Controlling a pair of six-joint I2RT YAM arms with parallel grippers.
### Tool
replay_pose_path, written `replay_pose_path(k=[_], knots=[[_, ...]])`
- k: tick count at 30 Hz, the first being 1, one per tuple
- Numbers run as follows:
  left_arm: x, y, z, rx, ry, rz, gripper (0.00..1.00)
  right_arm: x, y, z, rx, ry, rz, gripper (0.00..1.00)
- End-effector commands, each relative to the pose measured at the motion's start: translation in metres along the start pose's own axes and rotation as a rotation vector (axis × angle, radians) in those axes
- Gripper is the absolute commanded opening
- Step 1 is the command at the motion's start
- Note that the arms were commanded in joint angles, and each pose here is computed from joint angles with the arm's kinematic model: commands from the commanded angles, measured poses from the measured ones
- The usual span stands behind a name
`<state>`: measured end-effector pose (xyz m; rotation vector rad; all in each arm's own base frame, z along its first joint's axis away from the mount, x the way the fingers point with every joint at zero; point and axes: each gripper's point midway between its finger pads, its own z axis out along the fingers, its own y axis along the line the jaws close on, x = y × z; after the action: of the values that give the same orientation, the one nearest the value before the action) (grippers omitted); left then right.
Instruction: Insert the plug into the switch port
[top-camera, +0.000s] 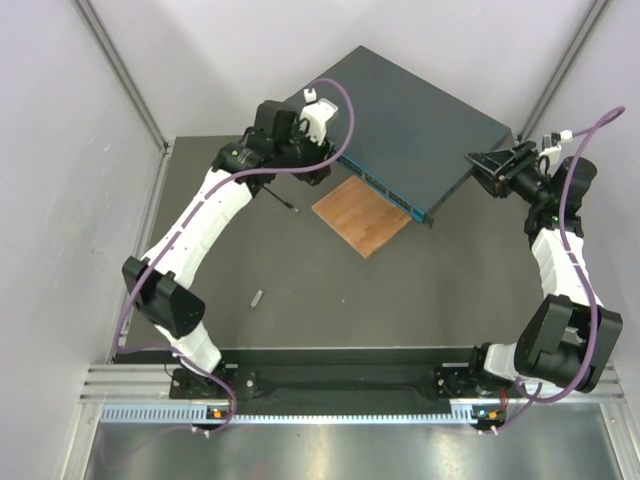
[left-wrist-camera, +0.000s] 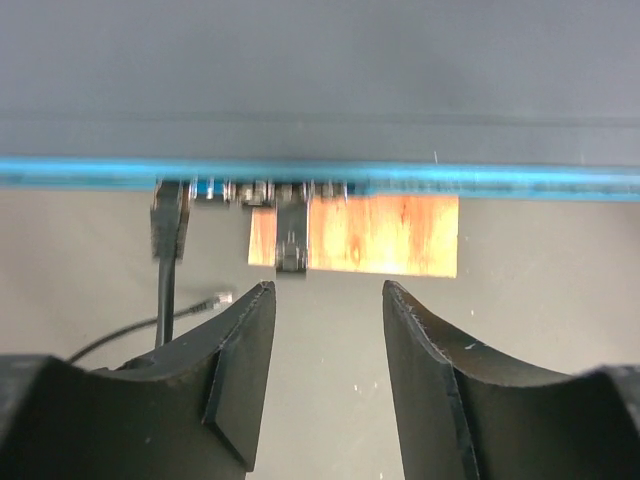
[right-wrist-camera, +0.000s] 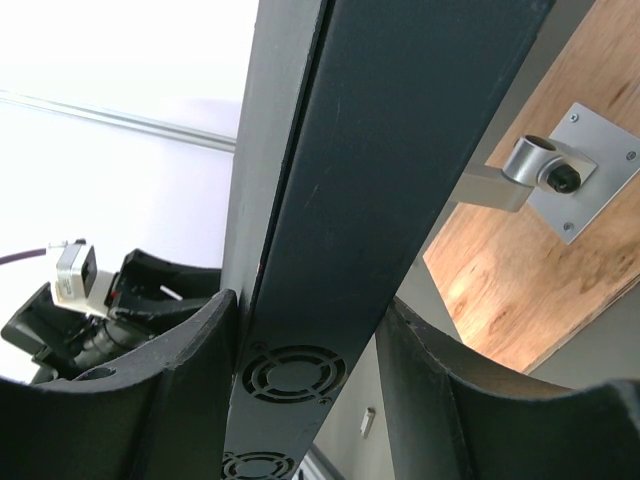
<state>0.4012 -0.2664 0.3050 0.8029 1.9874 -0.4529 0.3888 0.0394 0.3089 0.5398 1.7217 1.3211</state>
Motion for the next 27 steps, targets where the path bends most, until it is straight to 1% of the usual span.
replay_pose_path(k=[1,5,6,9,10,12,13,14,16,17,18,20,21,27], knots=[[-0.006,0.0,-0.025,-0.019,-0.039,0.014,0.52,0.003,0.014,0.002,-0.046,0.023,-0.088,0.0],[0.011,0.005,-0.033,-0.046,-0.005,-0.008,0.49,0.003,0.014,0.003,-0.046,0.024,-0.087,0.0],[0.017,0.006,-0.032,-0.046,0.0,-0.02,0.44,0.002,0.014,0.003,-0.044,0.021,-0.087,0.0],[0.023,0.005,-0.032,-0.043,0.002,-0.023,0.37,0.002,0.014,0.003,-0.045,0.022,-0.085,0.0],[0.022,0.006,-0.029,-0.041,-0.005,-0.021,0.28,0.002,0.013,0.004,-0.044,0.023,-0.086,0.0],[0.021,0.007,-0.024,-0.04,-0.016,-0.017,0.23,0.002,0.012,0.004,-0.042,0.023,-0.08,0.0],[0.021,0.007,-0.02,-0.04,-0.022,-0.015,0.18,0.002,0.012,0.004,-0.042,0.023,-0.083,0.0],[0.014,0.009,-0.018,-0.042,-0.049,-0.003,0.16,0.001,0.012,0.004,-0.043,0.022,-0.084,0.0],[0.01,0.012,-0.011,-0.047,-0.063,-0.001,0.12,0.002,0.012,0.004,-0.042,0.023,-0.083,0.0],[0.005,0.014,-0.009,-0.053,-0.078,0.003,0.07,0.002,0.012,0.004,-0.04,0.023,-0.084,0.0],[-0.002,0.015,-0.009,-0.056,-0.095,0.01,0.05,0.001,0.013,0.004,-0.042,0.024,-0.084,0.0],[-0.004,0.017,-0.002,-0.06,-0.098,0.015,0.01,0.001,0.011,0.005,-0.038,0.024,-0.08,0.0],[-0.012,0.019,-0.003,-0.065,-0.12,0.025,0.01,0.001,0.012,0.005,-0.04,0.025,-0.081,0.0],[-0.021,0.021,0.013,-0.052,-0.149,0.029,0.0,0.001,0.009,0.005,-0.036,0.025,-0.078,0.0]])
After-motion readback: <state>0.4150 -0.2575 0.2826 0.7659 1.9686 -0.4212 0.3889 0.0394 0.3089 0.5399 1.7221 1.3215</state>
